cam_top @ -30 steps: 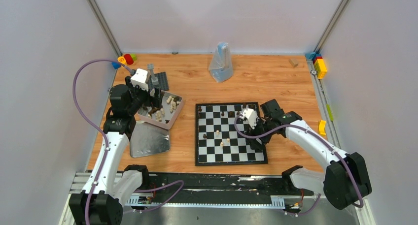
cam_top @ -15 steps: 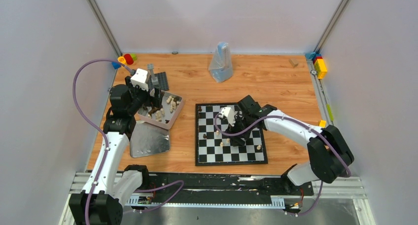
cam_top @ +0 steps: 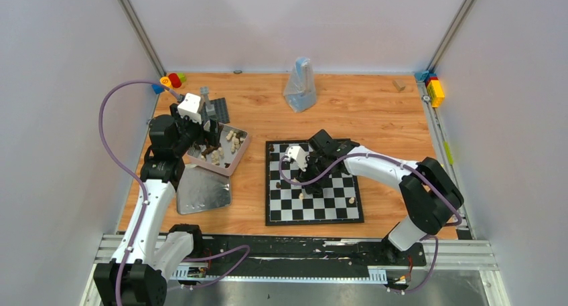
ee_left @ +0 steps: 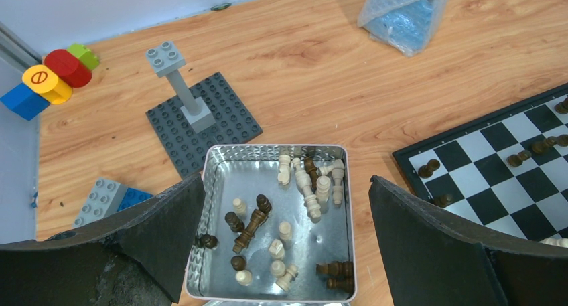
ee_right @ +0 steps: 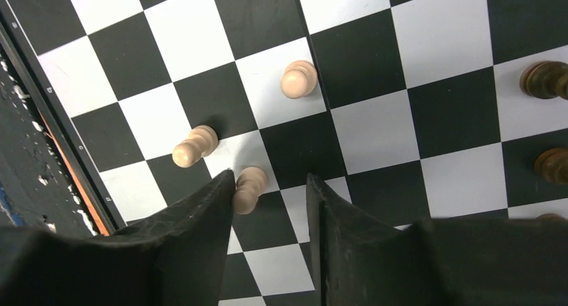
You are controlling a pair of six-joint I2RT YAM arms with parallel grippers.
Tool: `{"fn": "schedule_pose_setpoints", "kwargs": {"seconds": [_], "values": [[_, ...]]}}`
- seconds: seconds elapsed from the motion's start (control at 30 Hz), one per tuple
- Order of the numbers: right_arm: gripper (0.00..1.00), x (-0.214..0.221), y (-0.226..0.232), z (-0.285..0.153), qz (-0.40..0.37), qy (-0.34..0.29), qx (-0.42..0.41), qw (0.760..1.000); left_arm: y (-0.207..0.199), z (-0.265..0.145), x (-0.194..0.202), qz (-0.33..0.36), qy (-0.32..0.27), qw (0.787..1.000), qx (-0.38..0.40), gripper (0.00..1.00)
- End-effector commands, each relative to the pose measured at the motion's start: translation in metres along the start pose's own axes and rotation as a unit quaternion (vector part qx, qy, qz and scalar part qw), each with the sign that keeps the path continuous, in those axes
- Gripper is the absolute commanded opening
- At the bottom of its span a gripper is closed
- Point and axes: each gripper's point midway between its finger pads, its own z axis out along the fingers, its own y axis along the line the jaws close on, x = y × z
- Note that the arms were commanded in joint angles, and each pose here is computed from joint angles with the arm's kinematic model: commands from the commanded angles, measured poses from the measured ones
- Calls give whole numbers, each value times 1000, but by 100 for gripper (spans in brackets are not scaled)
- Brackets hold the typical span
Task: Set up the chess pieces on the board
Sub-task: Pick up the chess piece from the chessboard, then place the chess piece on the chessboard.
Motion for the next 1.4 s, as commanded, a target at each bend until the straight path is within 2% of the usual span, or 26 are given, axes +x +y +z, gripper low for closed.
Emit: {"fn": "schedule_pose_setpoints", "kwargs": {"seconds": [0.0,0.13,0.27,0.47,0.77,0.83,0.97,1.13,1.23,1.37], "values": [[37,-16,-5,2,-16,-16,10,1000,2,-1,-10,13,-17,1000,-1,100],[17,-5,-5,-5,-21,-2,24,999,2,-1,-8,13,-14,1000,0,100],[7,15,-2,-24,-30,15,47,998,2,0,-7,12,-13,1000,1,100],[4,56,14,-46,-24,42,53,997,2,0,-6,11,-12,1000,1,100],[5,94,21,-51,-20,69,66,995,1,1,-5,9,-9,1000,3,100],[9,97,20,-49,-18,72,66,995,1,1,-6,9,-9,1000,3,100],[39,90,18,-49,-13,64,67,996,1,1,-6,8,-9,1000,2,100],[65,50,16,-57,-12,13,56,998,1,0,-6,9,-9,1000,2,100],[69,20,17,-59,-11,-21,35,999,2,0,-7,10,-9,1000,2,100],[70,-7,19,-50,-18,-42,4,999,1,0,-7,11,-11,1000,2,100]]}}
